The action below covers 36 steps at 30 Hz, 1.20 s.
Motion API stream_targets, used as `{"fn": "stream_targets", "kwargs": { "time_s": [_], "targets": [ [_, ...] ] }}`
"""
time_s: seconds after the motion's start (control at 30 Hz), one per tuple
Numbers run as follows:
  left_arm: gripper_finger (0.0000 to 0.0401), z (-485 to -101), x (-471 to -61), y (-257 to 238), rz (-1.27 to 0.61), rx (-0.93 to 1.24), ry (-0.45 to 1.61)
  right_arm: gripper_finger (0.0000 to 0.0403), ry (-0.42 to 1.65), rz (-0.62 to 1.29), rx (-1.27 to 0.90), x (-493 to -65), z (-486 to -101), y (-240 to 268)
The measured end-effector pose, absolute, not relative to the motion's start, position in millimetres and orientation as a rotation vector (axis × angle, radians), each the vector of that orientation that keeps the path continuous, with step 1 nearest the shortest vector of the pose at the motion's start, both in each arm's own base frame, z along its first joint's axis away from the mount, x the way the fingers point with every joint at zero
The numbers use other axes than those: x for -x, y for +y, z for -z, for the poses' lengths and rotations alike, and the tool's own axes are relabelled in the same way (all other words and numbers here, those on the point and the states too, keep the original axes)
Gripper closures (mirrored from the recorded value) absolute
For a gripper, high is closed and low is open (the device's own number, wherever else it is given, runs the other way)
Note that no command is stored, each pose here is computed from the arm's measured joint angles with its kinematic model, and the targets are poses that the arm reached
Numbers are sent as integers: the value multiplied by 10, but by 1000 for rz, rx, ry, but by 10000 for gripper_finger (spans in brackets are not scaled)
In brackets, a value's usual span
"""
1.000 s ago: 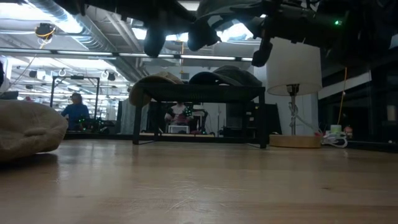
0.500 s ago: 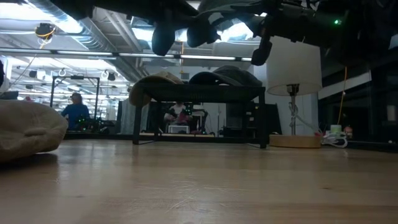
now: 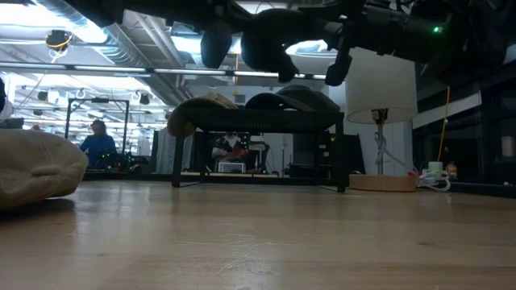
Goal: Pick & Place hat
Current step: Stack the dark green cap on top of the other dark green cap on the shelf
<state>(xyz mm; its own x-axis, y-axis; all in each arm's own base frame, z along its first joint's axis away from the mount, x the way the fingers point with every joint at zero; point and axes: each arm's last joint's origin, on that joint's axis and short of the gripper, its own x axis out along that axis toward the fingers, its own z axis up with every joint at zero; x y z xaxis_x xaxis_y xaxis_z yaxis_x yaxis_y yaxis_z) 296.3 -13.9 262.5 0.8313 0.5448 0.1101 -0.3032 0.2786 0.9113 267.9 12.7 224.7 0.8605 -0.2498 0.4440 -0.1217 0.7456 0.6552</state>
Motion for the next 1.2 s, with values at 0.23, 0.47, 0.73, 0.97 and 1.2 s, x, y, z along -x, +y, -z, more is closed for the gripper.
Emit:
{"fn": "stream_targets", "kwargs": {
  "time_s": [0.23, 0.47, 0.73, 0.97, 1.2],
  "targets": [
    [394, -2620, -2957, -132, -605, -1139, 264, 329, -511, 98, -656, -2690, -2224, 130],
    [396, -2640, -2946, -122, -656, -1124, 276, 301, -443, 42, -566, -2711, -2188, 153],
    [397, -2741, -2912, -134, -742, -1151, 246, 299, -328, -6, -476, -2744, -2102, 202],
    [397, -2726, -2903, -178, -754, -1222, 317, 299, -158, -107, -438, -2687, -2131, 236],
    [397, -2678, -2919, -93, -750, -1209, 358, 299, 104, -149, -260, -2355, -2281, 286]
  ]
}}
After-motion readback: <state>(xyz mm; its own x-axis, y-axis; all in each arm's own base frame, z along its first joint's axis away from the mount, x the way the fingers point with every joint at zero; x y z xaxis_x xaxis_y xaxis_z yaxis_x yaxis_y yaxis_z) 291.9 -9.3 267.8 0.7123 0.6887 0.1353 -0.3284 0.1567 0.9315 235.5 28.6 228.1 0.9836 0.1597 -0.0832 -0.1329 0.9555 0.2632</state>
